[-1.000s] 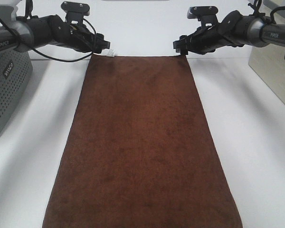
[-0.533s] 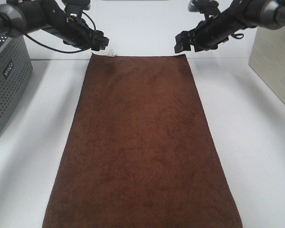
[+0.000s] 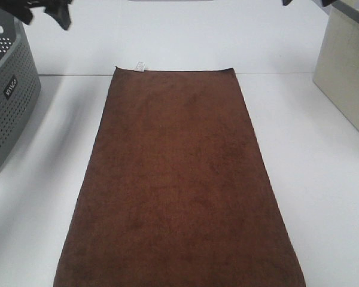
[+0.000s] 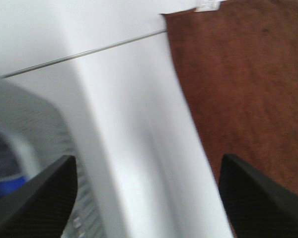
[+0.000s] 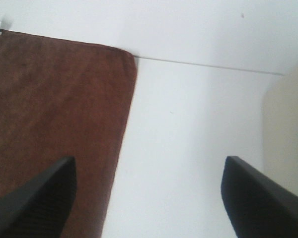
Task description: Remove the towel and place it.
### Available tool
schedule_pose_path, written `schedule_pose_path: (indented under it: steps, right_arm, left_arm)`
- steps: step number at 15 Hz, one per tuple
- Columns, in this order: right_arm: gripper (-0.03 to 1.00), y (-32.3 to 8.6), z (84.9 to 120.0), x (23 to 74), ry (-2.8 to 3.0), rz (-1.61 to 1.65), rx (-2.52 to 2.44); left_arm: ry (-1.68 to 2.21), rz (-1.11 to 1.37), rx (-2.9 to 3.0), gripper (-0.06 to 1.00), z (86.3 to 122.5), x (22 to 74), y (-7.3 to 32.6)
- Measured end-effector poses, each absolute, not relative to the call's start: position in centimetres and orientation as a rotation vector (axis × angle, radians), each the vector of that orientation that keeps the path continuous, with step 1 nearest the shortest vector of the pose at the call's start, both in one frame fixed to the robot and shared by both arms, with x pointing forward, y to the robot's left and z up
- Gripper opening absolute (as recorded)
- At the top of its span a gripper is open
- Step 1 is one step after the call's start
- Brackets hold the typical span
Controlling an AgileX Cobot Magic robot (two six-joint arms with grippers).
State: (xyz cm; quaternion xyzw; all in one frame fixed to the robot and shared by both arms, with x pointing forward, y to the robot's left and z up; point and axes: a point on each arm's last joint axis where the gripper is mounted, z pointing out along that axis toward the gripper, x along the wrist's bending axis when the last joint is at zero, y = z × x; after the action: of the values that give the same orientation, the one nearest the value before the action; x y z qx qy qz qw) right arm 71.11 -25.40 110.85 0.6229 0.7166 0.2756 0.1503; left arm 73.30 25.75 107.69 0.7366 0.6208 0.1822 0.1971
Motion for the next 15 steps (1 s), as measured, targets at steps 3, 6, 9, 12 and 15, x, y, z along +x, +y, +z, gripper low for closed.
schedule_pose_path:
  steps: [3,6,9,12,15]
  right_arm:
    - [0.8,-27.8,113.7,68.8,2.022,0.695,1.809]
    - [0.81,-28.1,114.1,65.9,2.031,0.628,1.849]
    - [0.81,-28.3,115.0,58.3,2.061,0.578,1.896]
    - [0.81,-28.4,117.1,49.6,1.981,0.66,1.89]
    - [0.81,-28.6,116.8,40.9,1.908,0.739,1.858]
  left_arm:
    - [1.846,0.595,1.934,0.84,111.8,71.4,30.9]
    - [1.944,0.601,1.867,0.85,113.9,67.7,34.1]
    - [2.014,0.587,1.848,0.85,115.0,60.5,35.4]
    - [1.966,0.676,1.787,0.85,115.7,53.1,34.6]
    - [1.908,0.767,1.708,0.85,115.8,45.2,33.4]
